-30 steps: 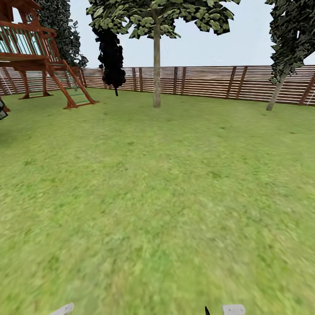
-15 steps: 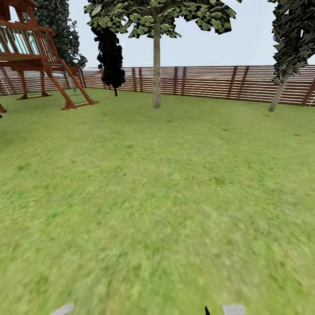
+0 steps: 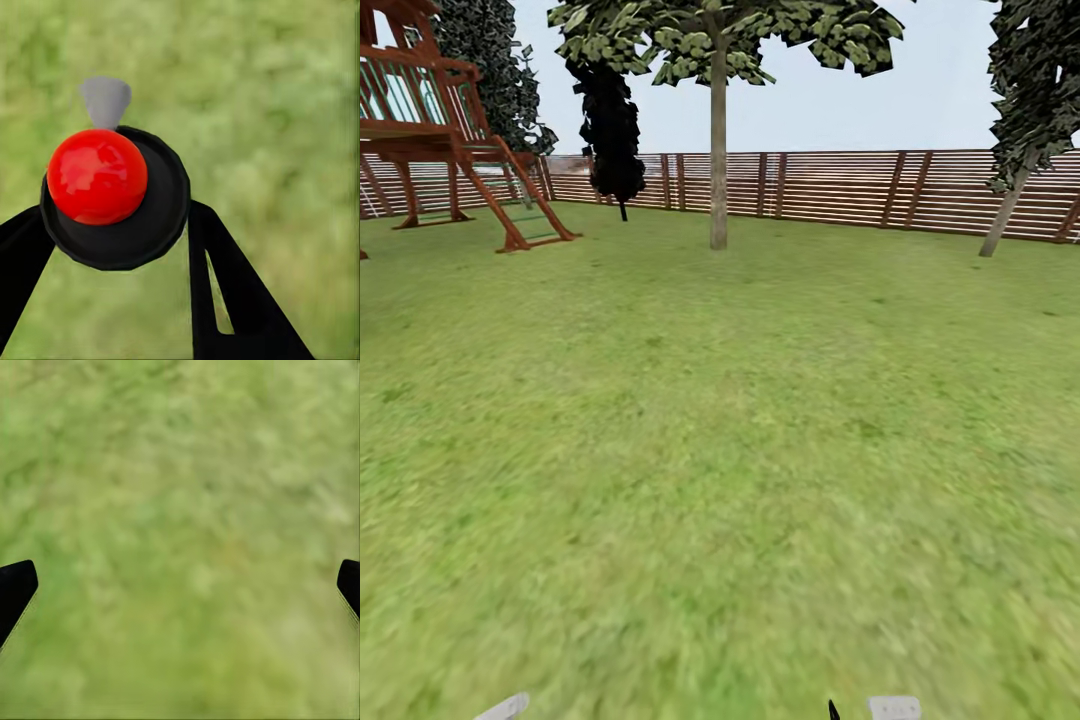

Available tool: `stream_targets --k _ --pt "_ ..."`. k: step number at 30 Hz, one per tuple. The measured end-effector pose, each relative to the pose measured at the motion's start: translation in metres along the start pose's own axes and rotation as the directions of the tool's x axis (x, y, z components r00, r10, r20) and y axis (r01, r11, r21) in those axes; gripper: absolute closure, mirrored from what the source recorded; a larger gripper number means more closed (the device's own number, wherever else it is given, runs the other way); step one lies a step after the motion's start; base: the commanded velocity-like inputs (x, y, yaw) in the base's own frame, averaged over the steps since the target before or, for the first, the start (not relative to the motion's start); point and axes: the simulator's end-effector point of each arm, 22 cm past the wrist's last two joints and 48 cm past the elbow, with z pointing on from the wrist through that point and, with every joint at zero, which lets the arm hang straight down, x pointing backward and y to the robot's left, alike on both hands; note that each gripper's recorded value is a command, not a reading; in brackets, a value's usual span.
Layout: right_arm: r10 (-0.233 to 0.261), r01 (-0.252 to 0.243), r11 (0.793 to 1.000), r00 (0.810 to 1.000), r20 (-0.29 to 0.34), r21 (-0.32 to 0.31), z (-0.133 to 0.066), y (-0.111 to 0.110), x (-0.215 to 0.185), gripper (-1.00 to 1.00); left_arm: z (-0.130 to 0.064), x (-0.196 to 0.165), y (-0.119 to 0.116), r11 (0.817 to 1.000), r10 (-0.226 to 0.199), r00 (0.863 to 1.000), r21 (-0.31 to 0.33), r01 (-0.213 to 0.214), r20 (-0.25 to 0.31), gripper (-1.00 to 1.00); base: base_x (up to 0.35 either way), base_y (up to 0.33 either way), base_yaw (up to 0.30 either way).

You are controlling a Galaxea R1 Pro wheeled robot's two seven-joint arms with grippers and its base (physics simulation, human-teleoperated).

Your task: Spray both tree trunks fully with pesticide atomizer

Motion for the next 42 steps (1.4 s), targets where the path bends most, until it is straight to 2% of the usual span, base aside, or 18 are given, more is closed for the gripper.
stream_targets --k 42 --pt "0.000 0.000 1.000 1.000 0.000 0.000 0.0000 -0.0001 0.0000 -1.00 -0.0001 0.0002 -0.0006 1.000 -0.002 1.000 0.002 0.002 0.000 1.00 0.341 0.000 0.000"
